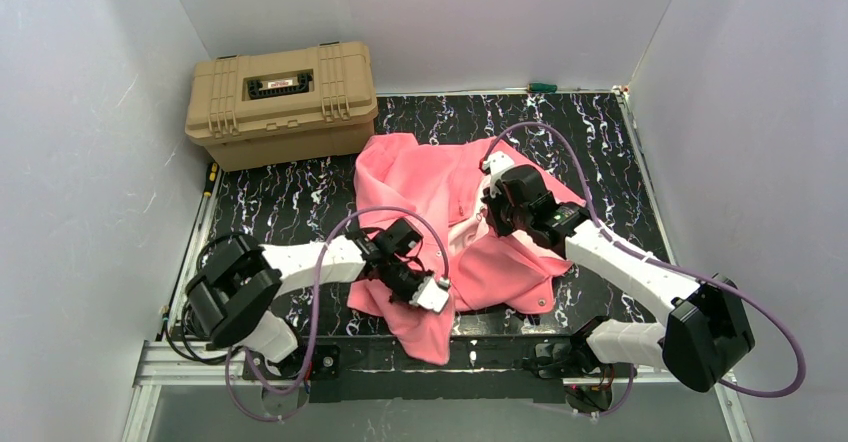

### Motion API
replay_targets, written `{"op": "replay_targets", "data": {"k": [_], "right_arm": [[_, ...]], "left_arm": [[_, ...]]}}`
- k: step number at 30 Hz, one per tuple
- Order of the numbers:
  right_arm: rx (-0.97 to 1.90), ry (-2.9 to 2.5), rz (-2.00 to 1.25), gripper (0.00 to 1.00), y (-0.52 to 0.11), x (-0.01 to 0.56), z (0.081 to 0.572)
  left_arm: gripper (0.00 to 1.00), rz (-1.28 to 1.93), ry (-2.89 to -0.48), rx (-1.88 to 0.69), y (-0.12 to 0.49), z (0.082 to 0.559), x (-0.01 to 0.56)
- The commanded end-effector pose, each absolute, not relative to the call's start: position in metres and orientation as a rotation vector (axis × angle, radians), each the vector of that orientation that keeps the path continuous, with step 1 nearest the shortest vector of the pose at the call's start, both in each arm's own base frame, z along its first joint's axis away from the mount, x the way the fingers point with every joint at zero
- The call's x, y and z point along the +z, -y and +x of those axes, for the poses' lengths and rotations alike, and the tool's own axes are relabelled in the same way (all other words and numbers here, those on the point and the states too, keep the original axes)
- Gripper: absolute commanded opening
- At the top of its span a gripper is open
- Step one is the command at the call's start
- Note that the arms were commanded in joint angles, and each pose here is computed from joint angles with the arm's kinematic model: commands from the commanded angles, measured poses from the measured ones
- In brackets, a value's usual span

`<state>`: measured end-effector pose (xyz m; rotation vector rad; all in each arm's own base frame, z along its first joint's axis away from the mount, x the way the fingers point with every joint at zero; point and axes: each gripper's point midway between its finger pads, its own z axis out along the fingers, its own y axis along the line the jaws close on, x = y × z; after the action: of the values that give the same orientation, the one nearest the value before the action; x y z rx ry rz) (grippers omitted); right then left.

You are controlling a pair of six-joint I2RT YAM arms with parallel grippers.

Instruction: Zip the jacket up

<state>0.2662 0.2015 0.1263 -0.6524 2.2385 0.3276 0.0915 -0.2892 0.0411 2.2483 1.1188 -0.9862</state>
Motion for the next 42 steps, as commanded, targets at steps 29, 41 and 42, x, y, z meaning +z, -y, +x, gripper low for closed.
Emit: {"op": "replay_targets", "data": {"k": [29,41,42], "right_arm": [[0.263,-2.115,-0.513,0.01,-0.193,0.155,0.328],[0.277,-2.124,-0.511,0.01,-0.193,0.157,0.332],[0.28,-2.126,-0.513,0.01,-0.193,0.157,0.332]], "left_arm": [[0.58,2.365,-0.809,-1.132,0.274,0.116,0.071],[0.6,2.425,-0.75,-1.178,0.274,0.102,0.041],[0.6,2.424,-0.758,-1.177,0.273,0.102,0.039]]}}
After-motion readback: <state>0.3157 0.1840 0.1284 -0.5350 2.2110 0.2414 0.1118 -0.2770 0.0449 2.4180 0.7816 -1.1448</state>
